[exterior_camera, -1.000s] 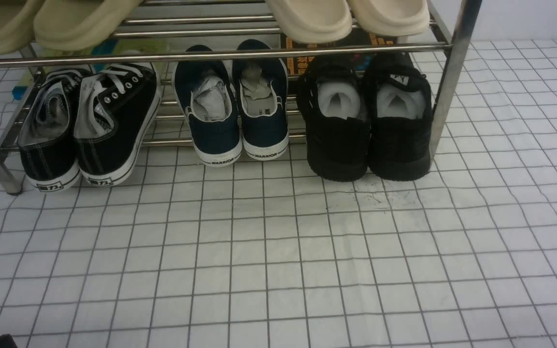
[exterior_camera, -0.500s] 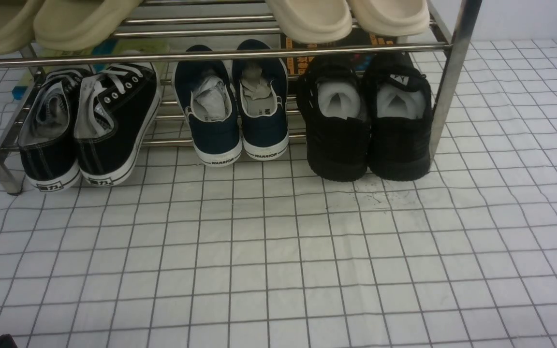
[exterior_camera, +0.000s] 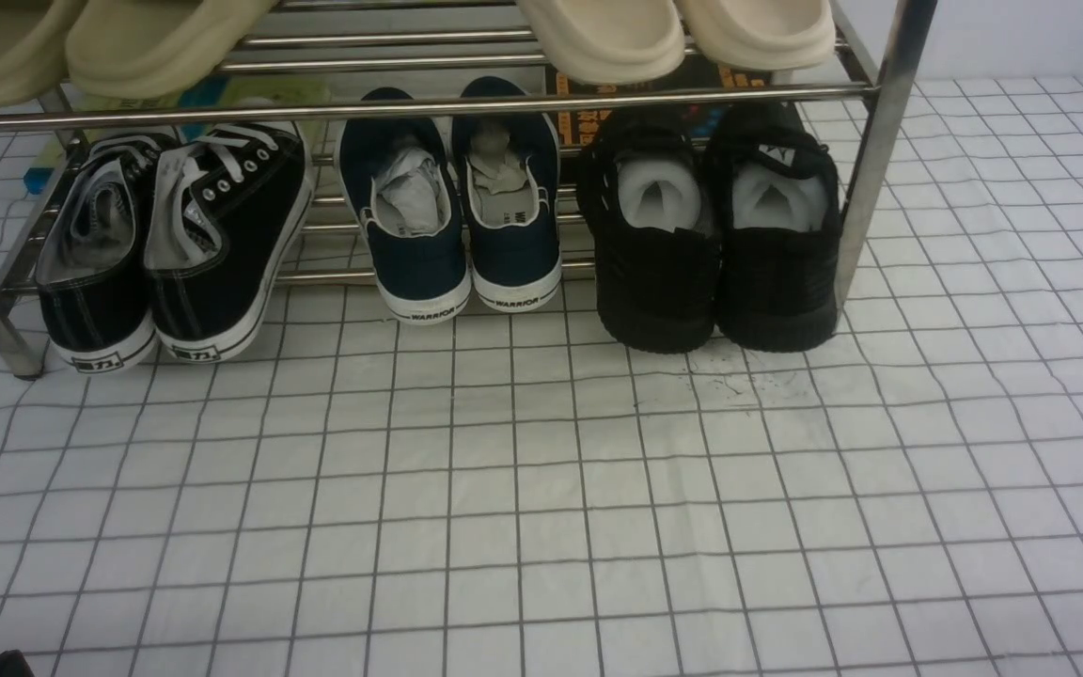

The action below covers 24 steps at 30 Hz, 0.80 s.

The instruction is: Take the shoes off the shelf with your hand from the white checkered tablecloth.

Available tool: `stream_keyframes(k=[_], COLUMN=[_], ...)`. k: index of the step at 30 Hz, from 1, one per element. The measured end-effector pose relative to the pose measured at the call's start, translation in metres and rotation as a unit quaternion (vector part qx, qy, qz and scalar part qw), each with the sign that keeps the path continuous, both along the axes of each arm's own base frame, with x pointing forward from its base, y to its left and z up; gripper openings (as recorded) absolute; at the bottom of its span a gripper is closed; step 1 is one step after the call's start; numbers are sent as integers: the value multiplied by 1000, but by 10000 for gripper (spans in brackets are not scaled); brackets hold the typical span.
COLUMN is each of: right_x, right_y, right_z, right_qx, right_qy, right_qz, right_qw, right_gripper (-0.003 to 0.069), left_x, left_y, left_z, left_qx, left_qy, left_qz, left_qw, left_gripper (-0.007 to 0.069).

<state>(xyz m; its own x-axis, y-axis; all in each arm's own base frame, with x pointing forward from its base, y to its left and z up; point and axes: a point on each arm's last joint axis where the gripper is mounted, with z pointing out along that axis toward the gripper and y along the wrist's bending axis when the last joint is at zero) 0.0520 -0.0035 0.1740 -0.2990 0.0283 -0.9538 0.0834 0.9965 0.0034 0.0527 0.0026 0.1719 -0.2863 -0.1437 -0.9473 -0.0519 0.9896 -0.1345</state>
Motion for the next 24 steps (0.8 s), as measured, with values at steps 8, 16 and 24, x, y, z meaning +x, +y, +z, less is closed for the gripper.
stream_keyframes(k=[8,16,24], right_x=[0,-1,-1], right_y=[-1,-7,-9], right_z=[0,0,1], right_qx=[-17,-98,-133], right_qy=[2,10,14], right_qz=[-1,-7,-10], right_qw=[1000,995,991], right_gripper=[239,239,239], left_x=[0,0,0], left_y=[0,0,0], left_z=[0,0,0], left_qx=[0,0,0], left_qy=[0,0,0], left_qz=[0,0,0], left_qw=[1000,1000,1000], left_gripper=[240,240,240])
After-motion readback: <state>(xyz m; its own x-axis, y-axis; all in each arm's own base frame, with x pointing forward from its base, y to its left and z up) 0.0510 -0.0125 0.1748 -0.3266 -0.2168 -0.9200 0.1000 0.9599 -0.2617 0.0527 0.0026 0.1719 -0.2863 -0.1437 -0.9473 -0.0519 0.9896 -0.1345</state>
